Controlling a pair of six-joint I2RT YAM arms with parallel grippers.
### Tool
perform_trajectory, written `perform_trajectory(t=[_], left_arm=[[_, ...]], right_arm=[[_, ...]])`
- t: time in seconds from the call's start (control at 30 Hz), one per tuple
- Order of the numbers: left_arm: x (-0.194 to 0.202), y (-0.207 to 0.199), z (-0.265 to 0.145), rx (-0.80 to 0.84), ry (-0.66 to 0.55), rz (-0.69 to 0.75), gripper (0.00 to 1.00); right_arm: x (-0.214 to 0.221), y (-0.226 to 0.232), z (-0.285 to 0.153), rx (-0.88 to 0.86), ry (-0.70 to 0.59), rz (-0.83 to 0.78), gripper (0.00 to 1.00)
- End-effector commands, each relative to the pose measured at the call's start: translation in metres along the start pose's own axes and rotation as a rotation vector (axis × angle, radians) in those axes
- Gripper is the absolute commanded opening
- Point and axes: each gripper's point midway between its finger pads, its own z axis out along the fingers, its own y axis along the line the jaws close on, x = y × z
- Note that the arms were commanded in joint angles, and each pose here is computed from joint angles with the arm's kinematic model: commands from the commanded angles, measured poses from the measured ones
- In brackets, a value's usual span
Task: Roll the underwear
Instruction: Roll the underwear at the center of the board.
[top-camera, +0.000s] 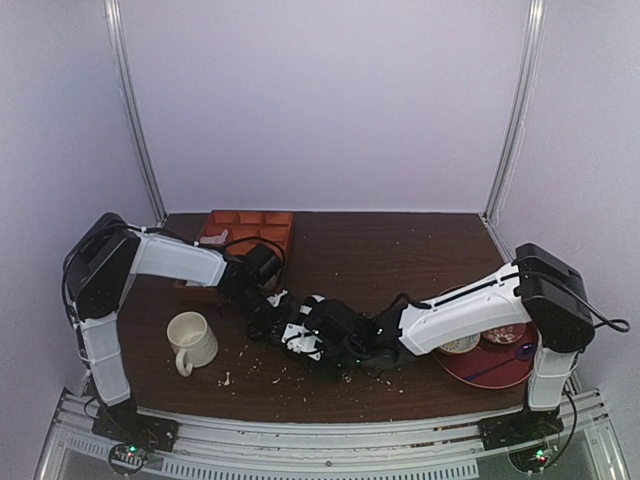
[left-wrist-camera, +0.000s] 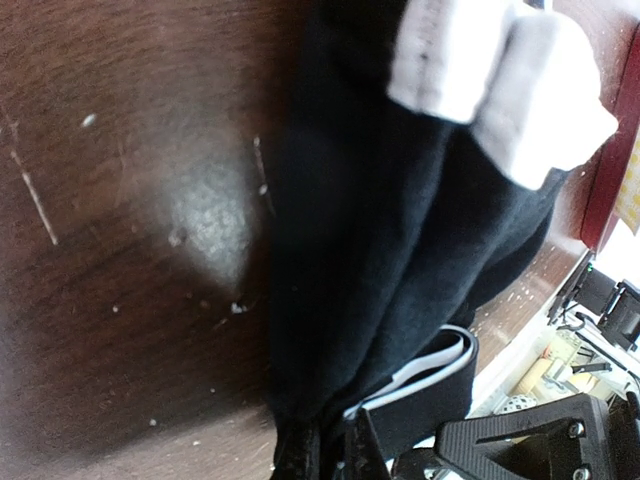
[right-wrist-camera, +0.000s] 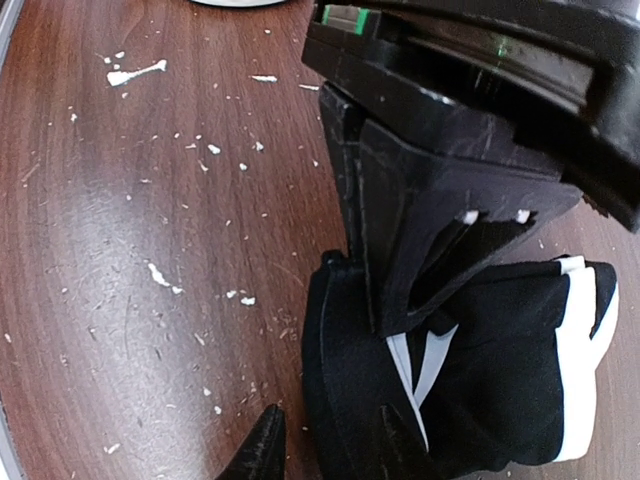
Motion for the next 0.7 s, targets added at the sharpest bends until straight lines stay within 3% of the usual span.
perform_trajectory(t=[0.0, 0.4, 0.53, 0.67], left_arm=[[0.005, 0.002, 0.003, 0.008, 0.019, -0.019, 0.00], [0.008, 0.002, 0.004, 0.016, 0.031, -0.021, 0.00], [0.008, 0.001, 0.004, 0.023, 0.033, -0.023, 0.00], [0.008, 0.000, 0.005, 0.026, 0.034, -0.024, 0.00]], right_arm=[[0.001, -0.001, 0.008, 0.035, 0.026, -0.045, 0.28], [0.023, -0.005, 0.030, 0.085, 0.088, -0.084, 0.26], [0.027, -0.010, 0.033, 0.119, 0.098, -0.083, 0.18], [0.035, -0.013, 0.036, 0.142, 0.123, -0.084, 0.03]])
